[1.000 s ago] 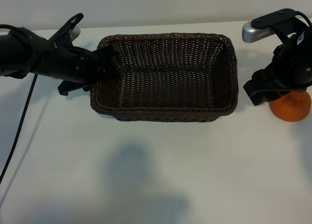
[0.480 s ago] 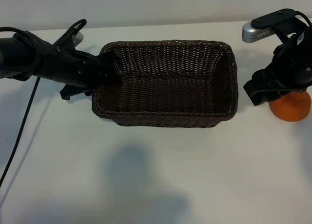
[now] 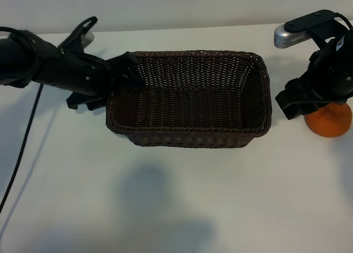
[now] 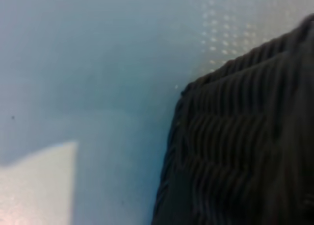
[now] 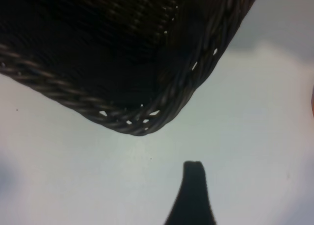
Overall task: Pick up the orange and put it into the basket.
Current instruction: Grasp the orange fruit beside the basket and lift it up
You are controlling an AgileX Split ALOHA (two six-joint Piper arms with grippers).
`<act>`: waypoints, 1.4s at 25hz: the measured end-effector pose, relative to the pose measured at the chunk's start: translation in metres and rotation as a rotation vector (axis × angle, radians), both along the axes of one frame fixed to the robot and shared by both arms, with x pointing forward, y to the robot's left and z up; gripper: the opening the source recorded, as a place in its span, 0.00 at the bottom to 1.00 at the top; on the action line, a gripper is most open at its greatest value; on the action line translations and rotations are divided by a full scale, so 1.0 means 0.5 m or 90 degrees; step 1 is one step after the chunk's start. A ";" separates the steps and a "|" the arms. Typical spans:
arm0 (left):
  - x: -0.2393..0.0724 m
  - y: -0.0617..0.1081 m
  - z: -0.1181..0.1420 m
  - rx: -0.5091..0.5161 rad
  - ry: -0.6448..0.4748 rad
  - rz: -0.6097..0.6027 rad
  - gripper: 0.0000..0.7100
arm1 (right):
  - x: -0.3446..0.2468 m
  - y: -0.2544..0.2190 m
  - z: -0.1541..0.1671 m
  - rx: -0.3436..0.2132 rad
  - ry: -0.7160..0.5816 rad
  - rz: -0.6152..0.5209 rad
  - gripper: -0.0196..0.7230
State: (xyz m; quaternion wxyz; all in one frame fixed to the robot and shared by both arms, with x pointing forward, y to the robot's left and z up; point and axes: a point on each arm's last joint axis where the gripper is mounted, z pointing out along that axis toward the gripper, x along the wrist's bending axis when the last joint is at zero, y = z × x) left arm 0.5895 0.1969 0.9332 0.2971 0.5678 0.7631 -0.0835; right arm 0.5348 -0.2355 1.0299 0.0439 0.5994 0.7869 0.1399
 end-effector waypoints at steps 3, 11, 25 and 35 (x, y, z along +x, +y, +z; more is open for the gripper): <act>-0.008 0.005 0.033 0.021 -0.022 -0.017 0.98 | 0.000 0.000 0.000 0.000 0.000 0.000 0.79; -0.001 0.023 0.129 0.127 -0.009 -0.075 0.91 | 0.000 0.000 0.000 0.000 0.001 0.000 0.78; -0.015 0.150 0.295 0.259 -0.005 -0.122 0.87 | 0.000 0.000 0.000 0.000 0.002 0.000 0.78; -0.124 0.352 0.400 0.271 -0.031 -0.001 0.85 | 0.000 0.000 0.000 0.000 0.002 0.000 0.78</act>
